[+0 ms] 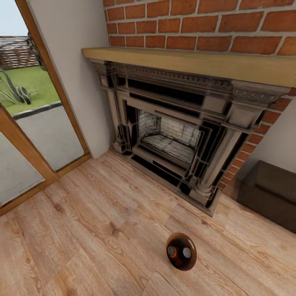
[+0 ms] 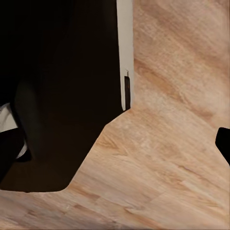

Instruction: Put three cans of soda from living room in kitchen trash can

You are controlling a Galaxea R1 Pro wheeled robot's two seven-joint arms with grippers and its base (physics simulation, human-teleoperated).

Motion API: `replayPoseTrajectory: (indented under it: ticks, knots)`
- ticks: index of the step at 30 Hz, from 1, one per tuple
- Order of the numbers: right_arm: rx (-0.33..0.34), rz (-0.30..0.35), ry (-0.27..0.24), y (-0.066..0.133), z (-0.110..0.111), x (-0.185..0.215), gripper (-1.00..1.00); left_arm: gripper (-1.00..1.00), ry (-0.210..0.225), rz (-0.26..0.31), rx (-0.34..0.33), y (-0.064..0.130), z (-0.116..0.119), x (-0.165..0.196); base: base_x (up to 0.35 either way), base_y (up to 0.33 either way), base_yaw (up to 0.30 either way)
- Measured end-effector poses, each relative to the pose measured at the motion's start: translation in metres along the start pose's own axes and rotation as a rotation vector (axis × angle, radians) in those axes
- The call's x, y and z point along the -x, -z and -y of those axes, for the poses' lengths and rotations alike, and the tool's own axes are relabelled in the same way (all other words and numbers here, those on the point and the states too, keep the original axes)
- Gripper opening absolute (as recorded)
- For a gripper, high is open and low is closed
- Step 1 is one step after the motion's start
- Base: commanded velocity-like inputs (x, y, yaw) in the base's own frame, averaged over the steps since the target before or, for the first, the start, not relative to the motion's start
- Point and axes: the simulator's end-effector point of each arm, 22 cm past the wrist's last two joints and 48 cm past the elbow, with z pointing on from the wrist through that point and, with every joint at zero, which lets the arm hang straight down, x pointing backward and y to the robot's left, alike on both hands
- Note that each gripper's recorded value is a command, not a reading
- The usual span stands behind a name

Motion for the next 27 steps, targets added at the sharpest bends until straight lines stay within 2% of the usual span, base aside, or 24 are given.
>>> replayPoseTrajectory:
  ticks: [12,19,27]
  knots:
    - [-0.005,0.023,-0.014,0.01,0.0,0.003,1.0,1.0,0.003,0.012,0.001,0.011,0.002,-0.001,0.0,0.0,0.0]
    - [-0.016,0.028,-0.015,0.01,0.002,0.005,1.0,1.0,-0.001,0.015,-0.007,0.01,0.007,0.0,0.0,0.0,0.0]
    - [-0.102,0.039,-0.054,0.01,0.016,0.006,1.0,1.0,-0.002,0.014,-0.015,0.009,0.013,0.0,0.0,0.0,0.0]
